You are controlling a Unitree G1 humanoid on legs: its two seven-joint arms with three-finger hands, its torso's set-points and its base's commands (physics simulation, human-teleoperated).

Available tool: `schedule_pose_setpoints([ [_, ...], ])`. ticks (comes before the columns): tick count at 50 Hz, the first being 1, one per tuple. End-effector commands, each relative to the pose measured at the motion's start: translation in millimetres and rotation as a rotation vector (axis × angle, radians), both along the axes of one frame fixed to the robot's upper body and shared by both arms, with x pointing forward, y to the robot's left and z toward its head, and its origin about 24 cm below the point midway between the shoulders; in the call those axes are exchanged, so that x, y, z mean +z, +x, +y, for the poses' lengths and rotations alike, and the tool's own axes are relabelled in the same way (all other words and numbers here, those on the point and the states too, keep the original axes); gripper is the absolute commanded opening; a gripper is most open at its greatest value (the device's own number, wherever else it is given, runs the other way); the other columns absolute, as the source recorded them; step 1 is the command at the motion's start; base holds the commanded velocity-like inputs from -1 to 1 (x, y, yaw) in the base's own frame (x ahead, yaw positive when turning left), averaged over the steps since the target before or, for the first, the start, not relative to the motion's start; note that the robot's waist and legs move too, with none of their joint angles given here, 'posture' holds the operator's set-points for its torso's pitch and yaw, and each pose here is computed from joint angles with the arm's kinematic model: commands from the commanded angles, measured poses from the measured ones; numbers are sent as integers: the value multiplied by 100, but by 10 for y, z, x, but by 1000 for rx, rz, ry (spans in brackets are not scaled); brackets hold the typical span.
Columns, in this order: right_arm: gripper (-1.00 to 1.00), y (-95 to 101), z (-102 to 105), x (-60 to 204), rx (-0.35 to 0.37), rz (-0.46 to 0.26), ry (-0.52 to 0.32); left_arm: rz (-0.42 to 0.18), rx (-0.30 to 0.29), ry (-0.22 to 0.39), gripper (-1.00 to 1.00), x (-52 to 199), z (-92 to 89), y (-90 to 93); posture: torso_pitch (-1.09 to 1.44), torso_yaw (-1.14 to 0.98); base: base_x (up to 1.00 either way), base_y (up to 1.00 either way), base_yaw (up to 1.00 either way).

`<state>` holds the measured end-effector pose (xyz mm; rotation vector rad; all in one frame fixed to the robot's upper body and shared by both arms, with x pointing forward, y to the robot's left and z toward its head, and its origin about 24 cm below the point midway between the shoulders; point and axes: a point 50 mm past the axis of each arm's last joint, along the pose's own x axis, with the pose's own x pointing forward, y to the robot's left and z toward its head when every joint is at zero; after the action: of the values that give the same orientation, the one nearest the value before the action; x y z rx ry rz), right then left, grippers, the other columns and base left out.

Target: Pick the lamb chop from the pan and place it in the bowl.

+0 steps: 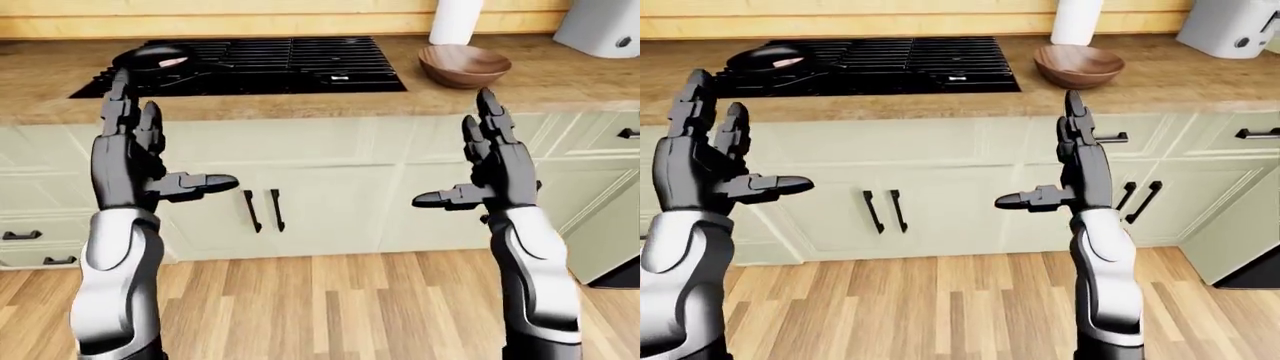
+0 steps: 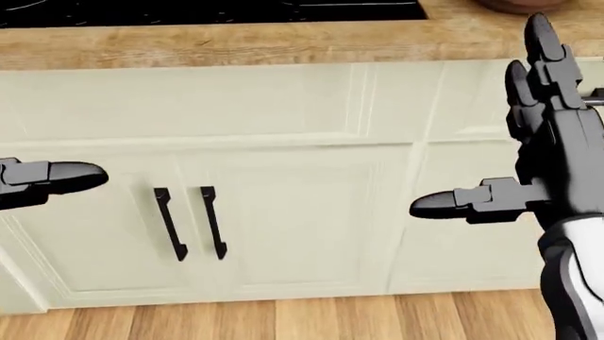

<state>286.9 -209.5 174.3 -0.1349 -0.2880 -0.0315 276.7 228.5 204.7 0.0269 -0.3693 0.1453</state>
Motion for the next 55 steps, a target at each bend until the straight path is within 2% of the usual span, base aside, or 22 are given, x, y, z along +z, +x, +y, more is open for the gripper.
schedule_pose_setpoints([
  [1,100,-19,18,184,16,-75,-16,-72,2,13,100,172,15,-22,0,0,0,0,0],
  [11,100,-2,-52,496,15,-136,-56,-120,64,32,100,381,221,-1,0,0,5,4,0],
  [21,100,0,-50,645,26,-162,-77,-151,102,25,100,543,340,-28,0,0,13,23,0],
  [55,100,-12,-24,810,48,-186,-94,-205,149,14,100,780,511,-144,0,0,17,29,0],
])
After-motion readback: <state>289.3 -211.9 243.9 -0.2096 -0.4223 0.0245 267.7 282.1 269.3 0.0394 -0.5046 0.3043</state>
